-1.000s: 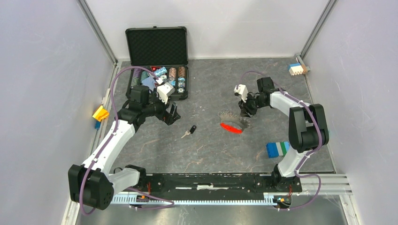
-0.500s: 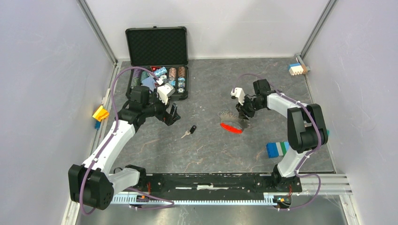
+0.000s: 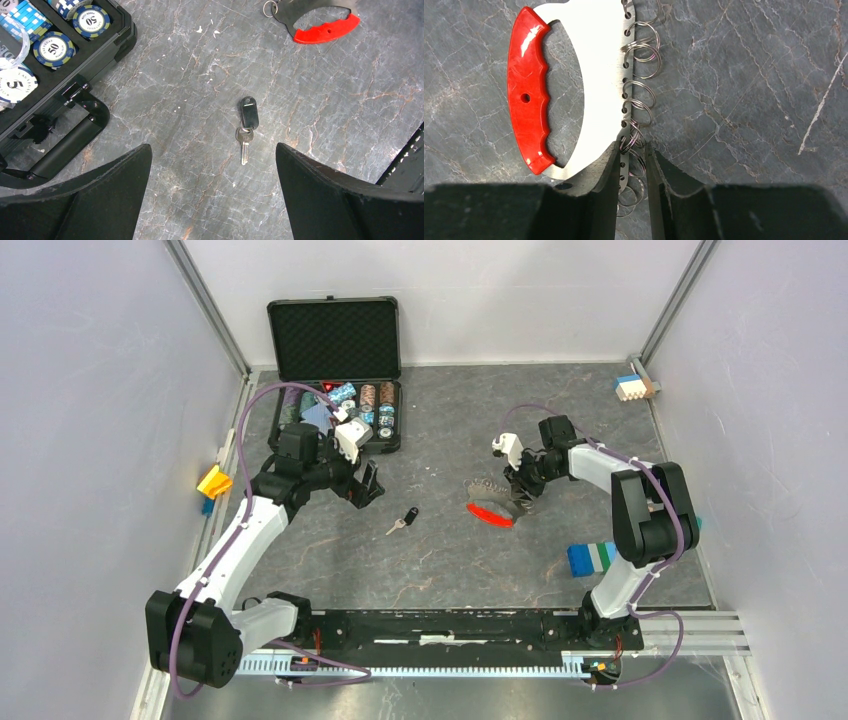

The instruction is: Put the keys on the keyring

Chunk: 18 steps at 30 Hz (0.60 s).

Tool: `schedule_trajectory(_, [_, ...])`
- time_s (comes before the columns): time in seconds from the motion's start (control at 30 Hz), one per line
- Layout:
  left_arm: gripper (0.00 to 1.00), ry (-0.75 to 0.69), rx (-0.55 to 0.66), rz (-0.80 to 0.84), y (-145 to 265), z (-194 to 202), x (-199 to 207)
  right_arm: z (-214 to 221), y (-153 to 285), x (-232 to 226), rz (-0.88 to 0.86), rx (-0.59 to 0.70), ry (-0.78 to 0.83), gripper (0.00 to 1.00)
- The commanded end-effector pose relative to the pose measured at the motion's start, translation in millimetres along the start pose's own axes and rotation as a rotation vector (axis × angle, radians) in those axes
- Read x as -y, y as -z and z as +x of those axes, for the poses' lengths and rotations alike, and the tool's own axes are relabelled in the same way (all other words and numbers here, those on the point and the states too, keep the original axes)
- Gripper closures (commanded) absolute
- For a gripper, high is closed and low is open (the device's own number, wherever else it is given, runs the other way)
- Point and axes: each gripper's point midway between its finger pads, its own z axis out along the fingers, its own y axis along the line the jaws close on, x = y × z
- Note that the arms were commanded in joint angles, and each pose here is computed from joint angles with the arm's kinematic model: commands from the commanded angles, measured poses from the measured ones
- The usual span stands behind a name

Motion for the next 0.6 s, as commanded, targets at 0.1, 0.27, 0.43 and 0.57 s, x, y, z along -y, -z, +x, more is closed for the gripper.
schedule_trajectory(0.1, [0.0,-0.056,0.037,0.014,3,-8,2,-28,12,16,0.074,0.059,0.018,0.68])
schedule_trajectory(0.27, [0.0,-0.058,0.039,0.015,3,-8,3,-34,16,17,0.082,0.078,0.009,0.58])
schedule_trajectory(0.43, [0.0,-0.058,0.039,0.015,3,-9,3,-44,23,22,0.115,0.105,0.008,0.58])
schedule_trajectory(0.57, [0.0,-0.058,0.037,0.017,3,-8,3,-44,22,22,0.118,0.108,-0.005,0.6])
